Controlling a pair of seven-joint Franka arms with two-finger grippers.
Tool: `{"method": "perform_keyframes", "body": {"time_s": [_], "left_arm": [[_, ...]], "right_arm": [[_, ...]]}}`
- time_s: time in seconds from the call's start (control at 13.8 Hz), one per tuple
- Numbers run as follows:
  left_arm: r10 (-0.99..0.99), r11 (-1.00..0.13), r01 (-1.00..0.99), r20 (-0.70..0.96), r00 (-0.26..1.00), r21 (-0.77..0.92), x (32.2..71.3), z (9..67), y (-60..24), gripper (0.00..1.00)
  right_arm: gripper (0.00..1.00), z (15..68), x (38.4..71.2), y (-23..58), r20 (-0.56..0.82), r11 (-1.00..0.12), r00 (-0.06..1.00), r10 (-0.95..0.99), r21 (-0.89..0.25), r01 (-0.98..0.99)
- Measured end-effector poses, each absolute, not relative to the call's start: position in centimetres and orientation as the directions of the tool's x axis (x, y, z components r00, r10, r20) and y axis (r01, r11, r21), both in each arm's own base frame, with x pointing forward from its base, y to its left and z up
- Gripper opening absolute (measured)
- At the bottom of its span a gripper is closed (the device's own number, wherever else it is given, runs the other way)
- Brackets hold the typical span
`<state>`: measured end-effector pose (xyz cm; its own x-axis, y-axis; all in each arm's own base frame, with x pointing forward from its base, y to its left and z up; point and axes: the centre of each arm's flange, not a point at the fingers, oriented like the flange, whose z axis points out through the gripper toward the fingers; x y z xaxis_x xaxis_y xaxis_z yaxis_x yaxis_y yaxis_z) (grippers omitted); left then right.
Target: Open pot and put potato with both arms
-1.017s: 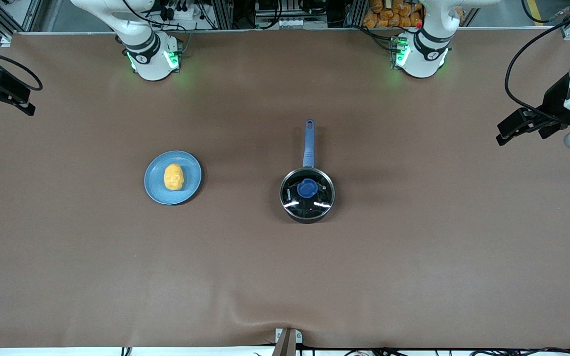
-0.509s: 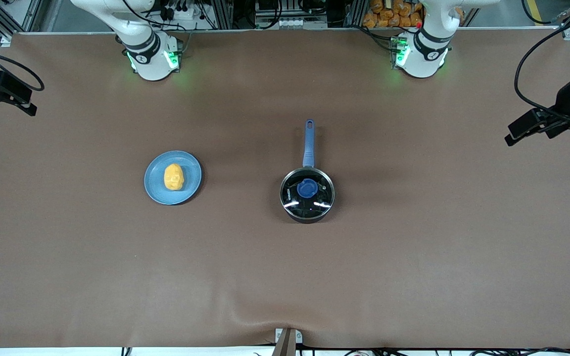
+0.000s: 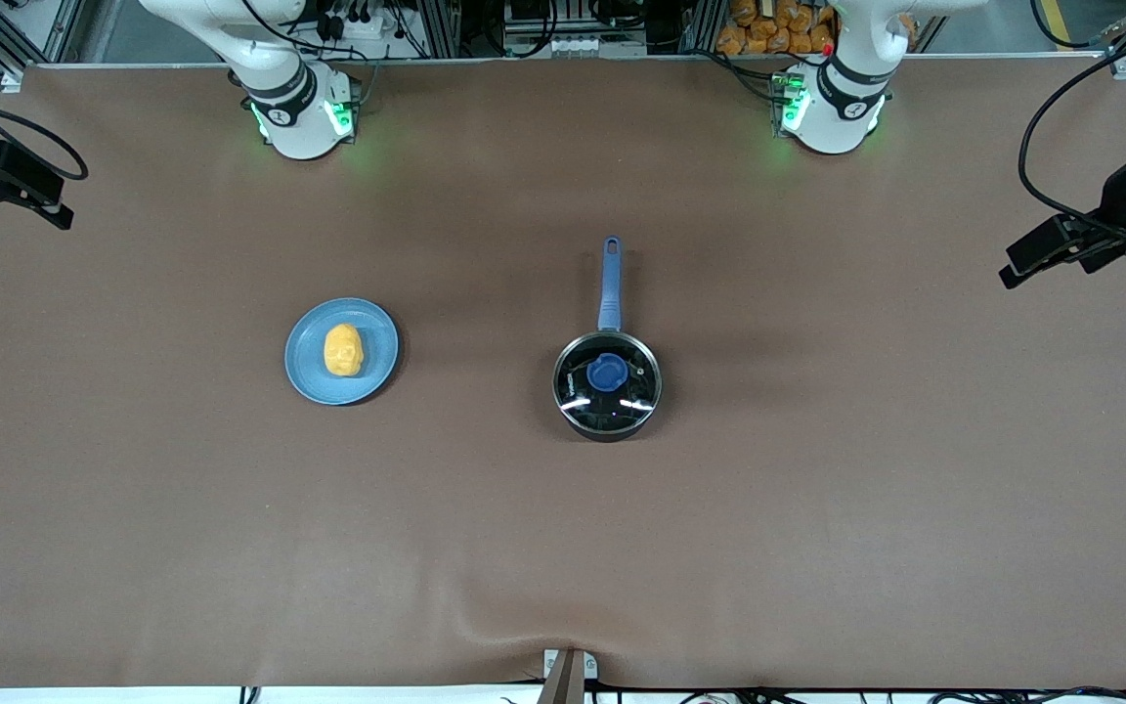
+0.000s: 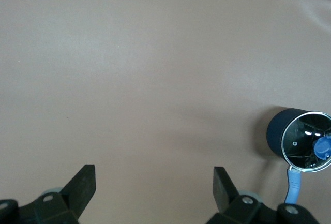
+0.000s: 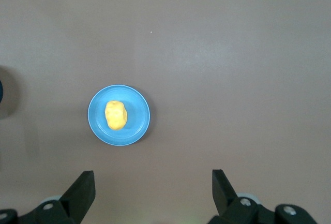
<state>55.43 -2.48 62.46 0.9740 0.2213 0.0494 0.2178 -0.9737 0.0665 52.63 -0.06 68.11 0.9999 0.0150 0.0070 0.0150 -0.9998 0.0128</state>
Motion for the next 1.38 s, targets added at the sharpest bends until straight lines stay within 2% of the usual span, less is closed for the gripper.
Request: {"method": "perform_keyframes", "body": {"time_s": [0.58, 0.8, 1.16, 1.38], "left_arm": [[0.204, -0.973, 0.201, 0.019, 0.979, 0.116, 55.6, 61.9, -4.2, 1.0], [0.198, -0.96, 0.206, -0.057, 0.978, 0.191, 56.1, 59.7, -9.8, 1.0], [0.232, -0.951, 0.248, -0.105, 0.967, 0.184, 55.7, 55.9, -21.4, 1.0], [0.275, -0.95, 0.286, -0.1, 0.956, 0.123, 54.5, 52.2, -29.2, 1.0]], "right_arm": [[1.0, 68.1, 52.6, -0.1, 0.002, -1.0, 1.0, 0.015, 0.013, 0.015], [1.0, 68.0, 52.6, -0.1, 0.0, -1.0, 1.0, 0.015, 0.013, 0.015], [1.0, 68.0, 52.6, 0.0, -0.001, -1.0, 1.0, 0.016, 0.012, 0.016], [1.0, 68.0, 52.6, 0.0, -0.002, -1.0, 1.0, 0.016, 0.012, 0.016]]}}
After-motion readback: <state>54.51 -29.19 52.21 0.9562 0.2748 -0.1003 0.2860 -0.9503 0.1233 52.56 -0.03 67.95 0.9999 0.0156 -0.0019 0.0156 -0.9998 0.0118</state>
